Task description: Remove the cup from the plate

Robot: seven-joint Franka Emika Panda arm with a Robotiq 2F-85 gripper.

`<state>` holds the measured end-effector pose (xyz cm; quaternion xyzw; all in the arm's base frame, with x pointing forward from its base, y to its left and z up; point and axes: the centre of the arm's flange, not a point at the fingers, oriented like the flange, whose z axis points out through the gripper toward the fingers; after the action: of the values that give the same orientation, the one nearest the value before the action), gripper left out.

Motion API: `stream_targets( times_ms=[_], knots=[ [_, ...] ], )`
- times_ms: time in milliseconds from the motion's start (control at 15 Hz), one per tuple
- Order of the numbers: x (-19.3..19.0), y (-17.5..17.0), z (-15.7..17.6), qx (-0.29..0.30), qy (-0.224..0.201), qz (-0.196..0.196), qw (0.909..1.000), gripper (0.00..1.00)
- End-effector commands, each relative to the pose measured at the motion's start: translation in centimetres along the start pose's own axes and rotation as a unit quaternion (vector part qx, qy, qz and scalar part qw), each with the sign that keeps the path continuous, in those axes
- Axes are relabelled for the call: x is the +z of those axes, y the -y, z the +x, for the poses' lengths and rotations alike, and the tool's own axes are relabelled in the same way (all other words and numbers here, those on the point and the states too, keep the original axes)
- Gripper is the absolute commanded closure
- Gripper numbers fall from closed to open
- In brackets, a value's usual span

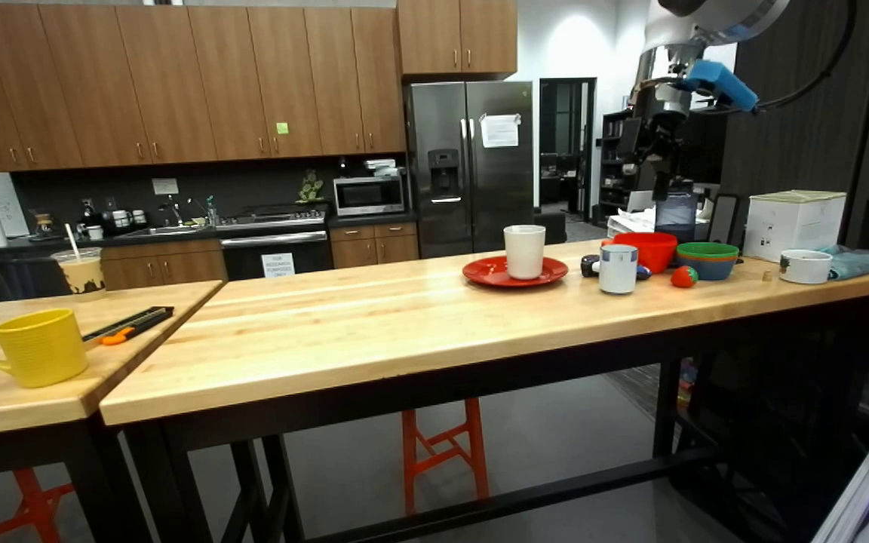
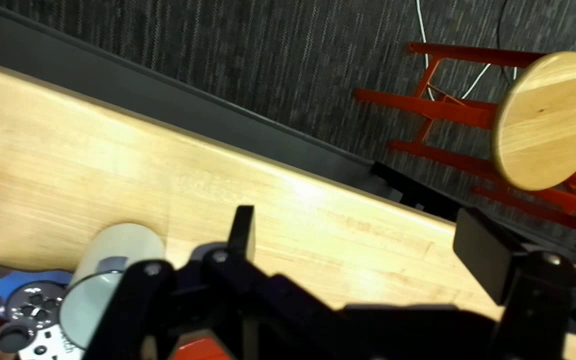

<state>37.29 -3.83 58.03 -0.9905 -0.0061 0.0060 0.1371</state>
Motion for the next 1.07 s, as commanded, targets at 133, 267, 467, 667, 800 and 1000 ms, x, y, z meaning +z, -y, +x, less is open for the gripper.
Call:
stream_targets(
  times_ms=[133,267,467,667,800,1000],
  knots=[
    [2.2,6.0,4.0,-0.098,-0.02,-0.028,0.9946,0.0],
    [2.7,7.3,5.4,-0.134,-0.033,-0.048,0.9893,0.0],
    [3.0,7.6,7.1,-0.179,-0.047,-0.084,0.9791,0.0],
    [2.4,6.8,8.6,-0.214,-0.062,-0.123,0.967,0.0],
    [2.1,6.1,9.6,-0.237,-0.079,-0.15,0.9566,0.0],
    [2.1,5.1,10.7,-0.257,-0.104,-0.172,0.9454,0.0]
  ],
)
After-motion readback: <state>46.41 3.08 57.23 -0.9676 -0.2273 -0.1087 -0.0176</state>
